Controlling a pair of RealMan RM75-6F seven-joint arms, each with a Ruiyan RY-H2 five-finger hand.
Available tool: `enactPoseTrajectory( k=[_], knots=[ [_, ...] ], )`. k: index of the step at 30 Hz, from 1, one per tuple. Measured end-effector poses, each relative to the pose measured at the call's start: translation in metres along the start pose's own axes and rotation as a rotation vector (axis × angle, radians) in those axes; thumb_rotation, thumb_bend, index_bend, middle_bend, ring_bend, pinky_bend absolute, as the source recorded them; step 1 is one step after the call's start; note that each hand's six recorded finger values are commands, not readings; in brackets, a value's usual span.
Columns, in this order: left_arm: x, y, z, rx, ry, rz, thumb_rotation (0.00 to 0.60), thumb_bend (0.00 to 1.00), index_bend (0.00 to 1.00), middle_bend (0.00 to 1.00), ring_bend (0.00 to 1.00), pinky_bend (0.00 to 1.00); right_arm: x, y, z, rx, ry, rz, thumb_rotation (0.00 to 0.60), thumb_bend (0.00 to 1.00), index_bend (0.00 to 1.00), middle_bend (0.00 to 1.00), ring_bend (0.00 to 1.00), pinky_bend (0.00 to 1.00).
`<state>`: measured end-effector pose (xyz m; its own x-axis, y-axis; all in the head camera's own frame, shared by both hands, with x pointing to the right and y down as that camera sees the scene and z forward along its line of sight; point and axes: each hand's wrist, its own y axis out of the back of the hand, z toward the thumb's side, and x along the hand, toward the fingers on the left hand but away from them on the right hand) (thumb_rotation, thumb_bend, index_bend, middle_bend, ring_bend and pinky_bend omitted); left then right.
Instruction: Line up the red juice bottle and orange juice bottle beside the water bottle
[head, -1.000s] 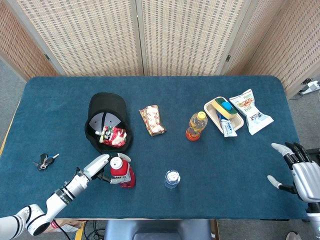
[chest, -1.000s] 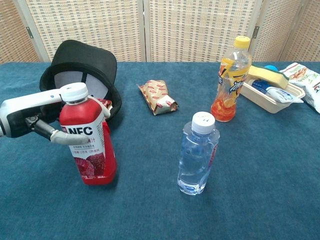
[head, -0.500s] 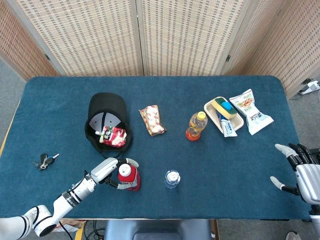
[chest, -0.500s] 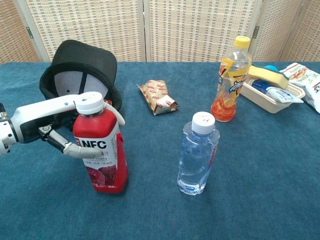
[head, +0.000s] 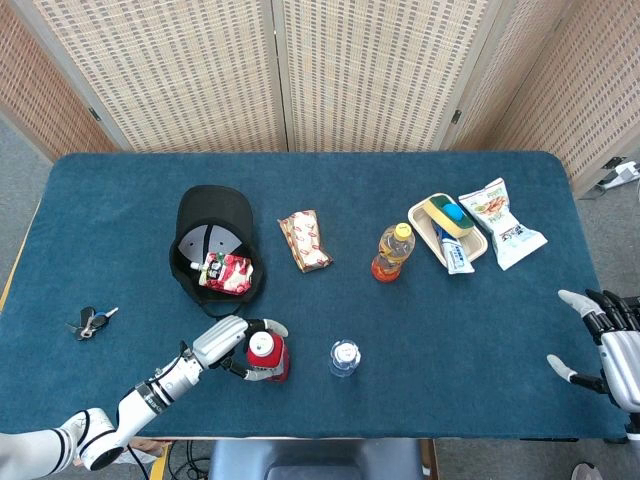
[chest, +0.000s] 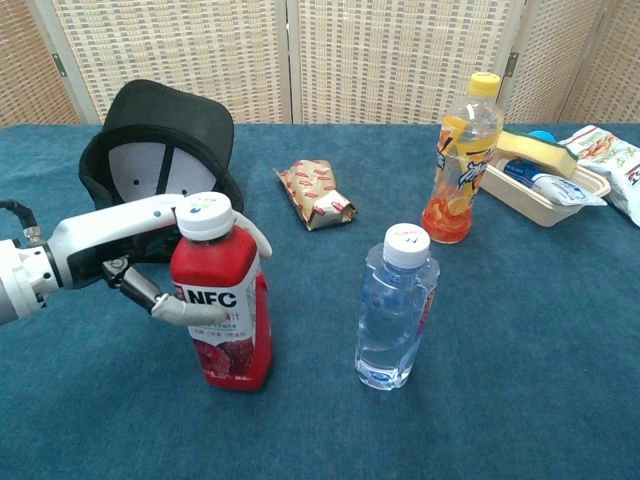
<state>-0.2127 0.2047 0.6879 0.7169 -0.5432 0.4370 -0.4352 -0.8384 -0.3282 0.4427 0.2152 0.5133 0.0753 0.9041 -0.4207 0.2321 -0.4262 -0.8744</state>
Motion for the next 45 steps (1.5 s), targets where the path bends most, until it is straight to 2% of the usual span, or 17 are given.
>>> enactPoseTrajectory(
  k=[4,6,11,15,28,32,45],
  knots=[
    [0.0,-0.004,0.0,0.01,0.008,-0.013,0.6,0.19,0.42,0.48,0.44,0.62,0.0,0.0,-0.001,0.0,-0.001,-0.002,0.6,0.21,0.18,0.22,0.09,0.08],
    [-0.001,-0.005,0.001,0.018,0.009,-0.017,0.6,0.19,0.35,0.4,0.37,0.56,0.0,0.001,-0.003,-0.001,-0.004,-0.004,0.6,0.21,0.18,0.22,0.09,0.08],
    [-0.004,-0.006,0.004,0.024,0.015,-0.028,0.6,0.19,0.13,0.16,0.17,0.32,0.0,0.0,-0.005,-0.002,-0.009,0.0,0.6,0.21,0.18,0.22,0.09,0.08],
    [-0.007,-0.004,0.006,0.033,0.016,-0.023,0.6,0.19,0.02,0.09,0.1,0.24,0.0,0.0,-0.006,-0.003,-0.011,-0.003,0.6,0.21,0.18,0.22,0.09,0.08],
    [-0.023,-0.001,0.006,0.071,0.05,-0.004,0.6,0.19,0.0,0.05,0.08,0.23,-0.003,-0.002,-0.005,-0.005,-0.005,0.003,0.6,0.21,0.18,0.22,0.09,0.08],
    [-0.027,0.001,0.005,0.089,0.07,-0.006,0.6,0.19,0.0,0.01,0.05,0.19,-0.004,-0.003,-0.005,-0.004,-0.005,0.007,0.6,0.21,0.18,0.22,0.09,0.08],
    [-0.053,0.023,0.001,0.131,0.154,0.054,0.6,0.19,0.0,0.0,0.03,0.17,-0.008,-0.005,-0.001,-0.009,0.008,0.011,0.6,0.21,0.18,0.22,0.09,0.08]
  ],
)
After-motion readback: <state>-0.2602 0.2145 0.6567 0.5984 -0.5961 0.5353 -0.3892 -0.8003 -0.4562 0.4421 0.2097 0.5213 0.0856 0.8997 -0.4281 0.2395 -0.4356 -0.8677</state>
